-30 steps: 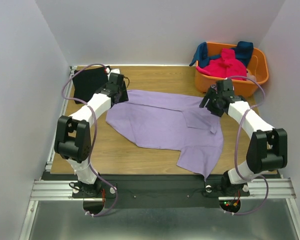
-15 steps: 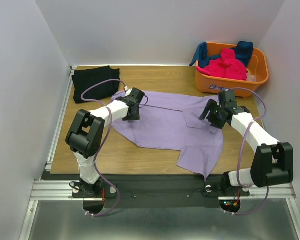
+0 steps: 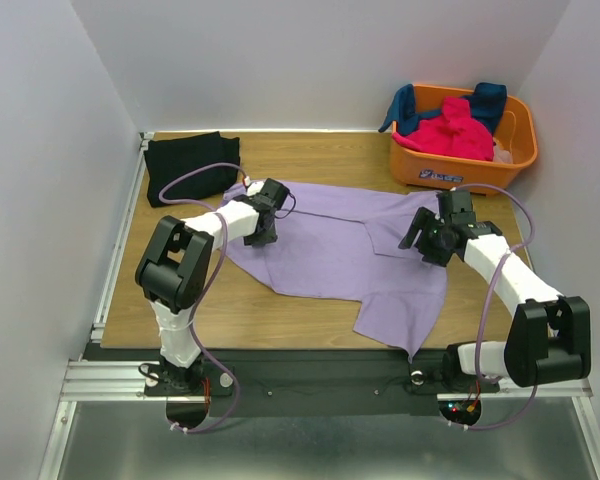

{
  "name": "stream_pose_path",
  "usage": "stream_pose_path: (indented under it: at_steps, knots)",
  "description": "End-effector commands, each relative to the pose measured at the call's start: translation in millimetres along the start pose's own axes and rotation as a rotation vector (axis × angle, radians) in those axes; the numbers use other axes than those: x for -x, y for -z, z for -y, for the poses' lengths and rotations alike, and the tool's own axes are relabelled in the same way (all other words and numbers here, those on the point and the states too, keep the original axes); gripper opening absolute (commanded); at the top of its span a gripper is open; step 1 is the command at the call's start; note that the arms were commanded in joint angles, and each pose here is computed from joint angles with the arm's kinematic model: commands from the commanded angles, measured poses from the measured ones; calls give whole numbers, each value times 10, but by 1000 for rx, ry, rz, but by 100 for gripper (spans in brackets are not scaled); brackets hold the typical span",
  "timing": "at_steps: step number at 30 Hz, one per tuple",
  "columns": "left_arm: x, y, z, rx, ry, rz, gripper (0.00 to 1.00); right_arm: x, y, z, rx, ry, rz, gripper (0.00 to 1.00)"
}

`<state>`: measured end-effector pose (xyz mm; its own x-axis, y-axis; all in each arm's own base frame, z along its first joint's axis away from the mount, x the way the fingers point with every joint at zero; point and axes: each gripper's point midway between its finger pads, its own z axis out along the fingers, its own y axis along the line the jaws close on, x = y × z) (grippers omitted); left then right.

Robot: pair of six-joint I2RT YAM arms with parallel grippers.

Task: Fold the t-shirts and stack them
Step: Fold the tshirt

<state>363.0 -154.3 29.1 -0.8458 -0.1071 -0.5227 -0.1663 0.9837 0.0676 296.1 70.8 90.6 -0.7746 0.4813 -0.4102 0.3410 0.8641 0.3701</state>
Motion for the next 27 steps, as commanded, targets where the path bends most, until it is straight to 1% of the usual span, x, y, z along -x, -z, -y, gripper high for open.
stream_pose_path:
  at_steps: [1, 4, 8, 20, 27]
  knots:
    - [28, -14, -32, 37, 22, 12, 42, 96, 68, -76, 33, 31, 29, 76]
    - [41, -24, -28, 41, 32, 18, 37, 87, 49, -77, 33, 38, 19, 76]
    - [72, 5, -32, 42, 42, 26, 34, 57, 20, -69, 34, 45, 3, 76]
    - [215, 149, -92, 59, 82, 72, 34, -43, -24, -36, 34, 46, -33, 76]
    - [221, 121, -88, 63, 84, 73, 34, -48, -31, -41, 36, 47, -38, 76]
